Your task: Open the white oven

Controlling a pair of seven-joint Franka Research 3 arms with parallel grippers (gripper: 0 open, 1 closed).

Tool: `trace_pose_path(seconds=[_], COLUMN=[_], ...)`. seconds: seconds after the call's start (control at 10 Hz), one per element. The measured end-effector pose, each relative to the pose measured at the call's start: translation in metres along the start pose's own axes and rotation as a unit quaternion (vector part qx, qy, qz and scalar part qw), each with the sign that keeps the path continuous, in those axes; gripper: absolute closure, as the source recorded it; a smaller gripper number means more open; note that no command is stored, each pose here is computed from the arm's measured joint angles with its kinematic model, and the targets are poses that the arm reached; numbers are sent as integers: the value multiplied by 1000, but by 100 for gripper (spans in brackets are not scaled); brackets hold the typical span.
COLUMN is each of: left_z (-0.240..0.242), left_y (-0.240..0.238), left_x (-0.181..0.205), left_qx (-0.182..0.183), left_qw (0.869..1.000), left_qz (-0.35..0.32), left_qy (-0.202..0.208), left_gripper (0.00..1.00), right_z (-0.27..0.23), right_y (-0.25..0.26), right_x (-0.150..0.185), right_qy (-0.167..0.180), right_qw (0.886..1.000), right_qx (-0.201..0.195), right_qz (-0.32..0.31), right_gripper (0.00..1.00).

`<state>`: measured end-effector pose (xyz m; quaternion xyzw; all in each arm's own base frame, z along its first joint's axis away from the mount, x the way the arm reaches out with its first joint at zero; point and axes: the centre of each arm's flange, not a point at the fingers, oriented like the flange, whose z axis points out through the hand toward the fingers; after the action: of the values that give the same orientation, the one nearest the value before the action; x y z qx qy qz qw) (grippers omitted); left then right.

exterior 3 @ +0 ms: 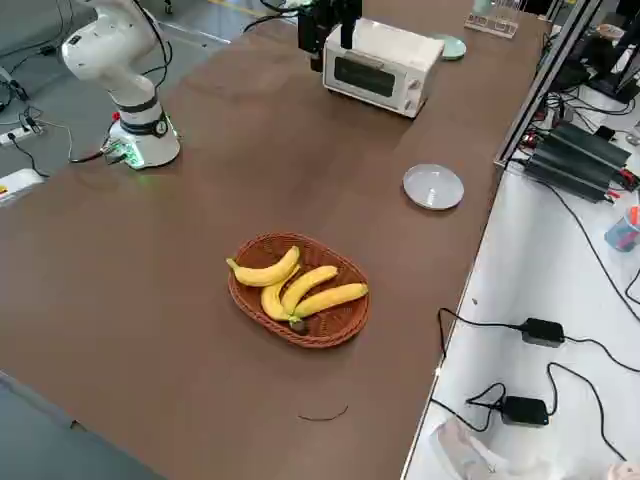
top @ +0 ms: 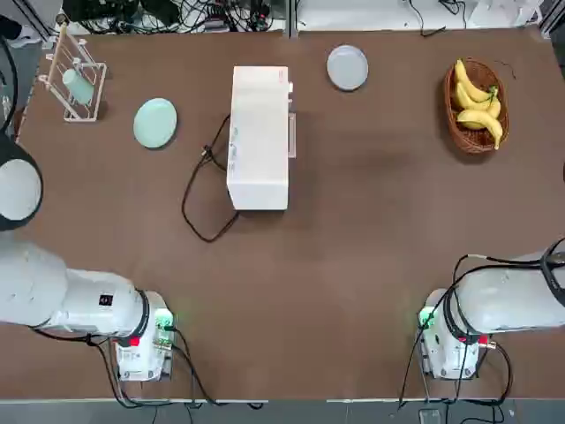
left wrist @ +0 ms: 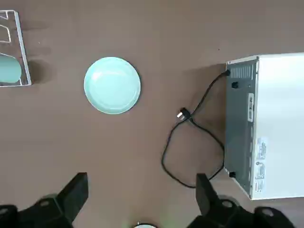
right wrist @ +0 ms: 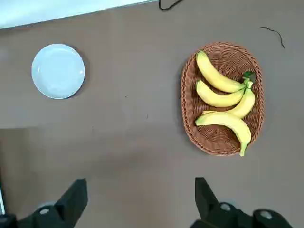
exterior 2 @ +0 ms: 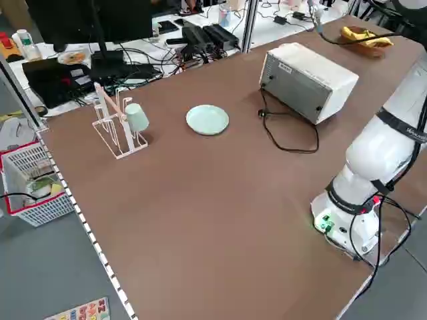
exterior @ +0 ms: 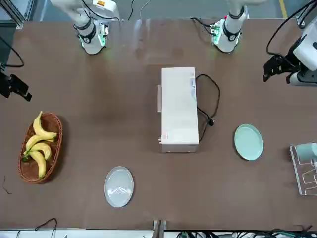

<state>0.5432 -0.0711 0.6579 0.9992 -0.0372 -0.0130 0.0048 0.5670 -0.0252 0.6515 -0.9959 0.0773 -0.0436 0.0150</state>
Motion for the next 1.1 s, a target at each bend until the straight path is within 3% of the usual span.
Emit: trace_pose_path(seconds=[0.6,0.9,1.1], left_z=[10,46,91], left_y=[19,95,138], left_x=[2,12,16], left_qx=[0,-2,-6], left_qw=[1000,999,997], left_qz=[-2,-51,-73], left_qy=[-10,-12,-13], left_gripper=[0,4,14], right_z=[-2,-3,-3], right_y=[1,4,5], right_x=[0,1,1], right_qy=[2,3,3], right_qw=[1000,1000,1000], right_qx=[0,0,0], right_qz=[1,3,5], right_gripper=[0,0,0])
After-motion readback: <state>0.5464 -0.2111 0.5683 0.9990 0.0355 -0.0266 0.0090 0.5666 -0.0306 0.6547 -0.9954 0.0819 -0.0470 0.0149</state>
